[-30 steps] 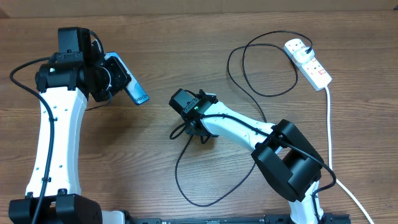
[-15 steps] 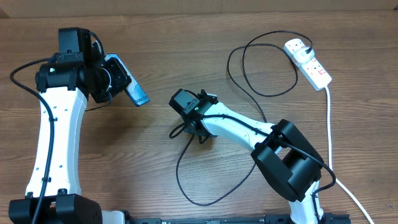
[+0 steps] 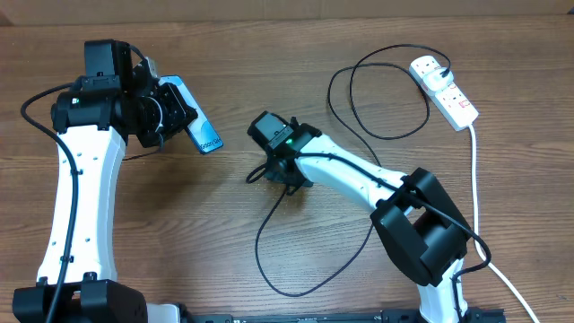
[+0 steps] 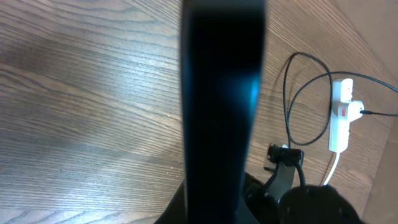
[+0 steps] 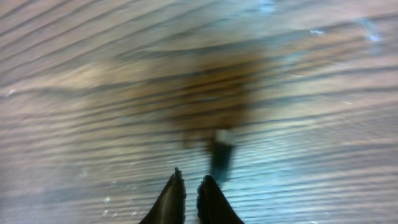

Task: Plug charger to phone and switch on socket
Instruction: 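Lower the right gripper onto the black cable's USB-C plug and grasp it, then lift the plug with the right gripper toward the phone's bottom port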

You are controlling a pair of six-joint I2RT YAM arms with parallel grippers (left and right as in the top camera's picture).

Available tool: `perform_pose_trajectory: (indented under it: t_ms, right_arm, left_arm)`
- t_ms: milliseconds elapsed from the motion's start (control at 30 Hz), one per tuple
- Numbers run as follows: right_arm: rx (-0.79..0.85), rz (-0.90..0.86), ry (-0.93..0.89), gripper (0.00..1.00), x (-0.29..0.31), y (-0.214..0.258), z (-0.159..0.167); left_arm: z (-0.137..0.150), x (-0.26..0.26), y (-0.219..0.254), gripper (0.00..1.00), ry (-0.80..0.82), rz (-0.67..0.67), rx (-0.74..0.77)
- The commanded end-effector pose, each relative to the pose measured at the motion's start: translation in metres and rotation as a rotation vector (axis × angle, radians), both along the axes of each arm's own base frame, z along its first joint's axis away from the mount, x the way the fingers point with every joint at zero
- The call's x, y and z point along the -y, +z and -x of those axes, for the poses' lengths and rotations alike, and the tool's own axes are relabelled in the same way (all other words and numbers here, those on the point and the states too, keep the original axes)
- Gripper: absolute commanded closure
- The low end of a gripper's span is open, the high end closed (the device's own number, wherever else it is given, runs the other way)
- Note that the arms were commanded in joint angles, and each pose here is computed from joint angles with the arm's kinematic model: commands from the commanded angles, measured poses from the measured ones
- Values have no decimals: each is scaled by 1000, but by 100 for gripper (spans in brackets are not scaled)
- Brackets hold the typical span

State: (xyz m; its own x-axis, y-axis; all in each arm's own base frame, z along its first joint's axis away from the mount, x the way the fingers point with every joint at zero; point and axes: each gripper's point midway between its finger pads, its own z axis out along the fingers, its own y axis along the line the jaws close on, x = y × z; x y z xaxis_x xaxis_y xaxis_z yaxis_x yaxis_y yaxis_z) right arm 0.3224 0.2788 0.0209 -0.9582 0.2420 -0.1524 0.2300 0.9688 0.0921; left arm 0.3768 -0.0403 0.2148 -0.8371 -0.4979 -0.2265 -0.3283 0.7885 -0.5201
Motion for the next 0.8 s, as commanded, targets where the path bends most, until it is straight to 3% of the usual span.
perform_pose_trajectory:
  t_ms: [0, 233, 600, 700, 767]
  right_arm:
    - [-36, 5, -31, 75, 12, 5, -2]
    - [11, 27, 28, 65, -1, -2, 1]
    - [-17, 145, -9, 63, 15, -31, 11]
    - [-36, 110, -6, 71, 8, -33, 13]
    - [-46, 81, 0, 82, 1, -30, 13]
  left_arm:
    - [-1, 9, 5, 96, -44, 25, 20]
    - [-3, 9, 6, 96, -43, 25, 30]
    - [-1, 9, 5, 96, -44, 25, 20]
    - [-1, 9, 4, 96, -44, 25, 20]
    - [-1, 9, 4, 96, -44, 25, 20]
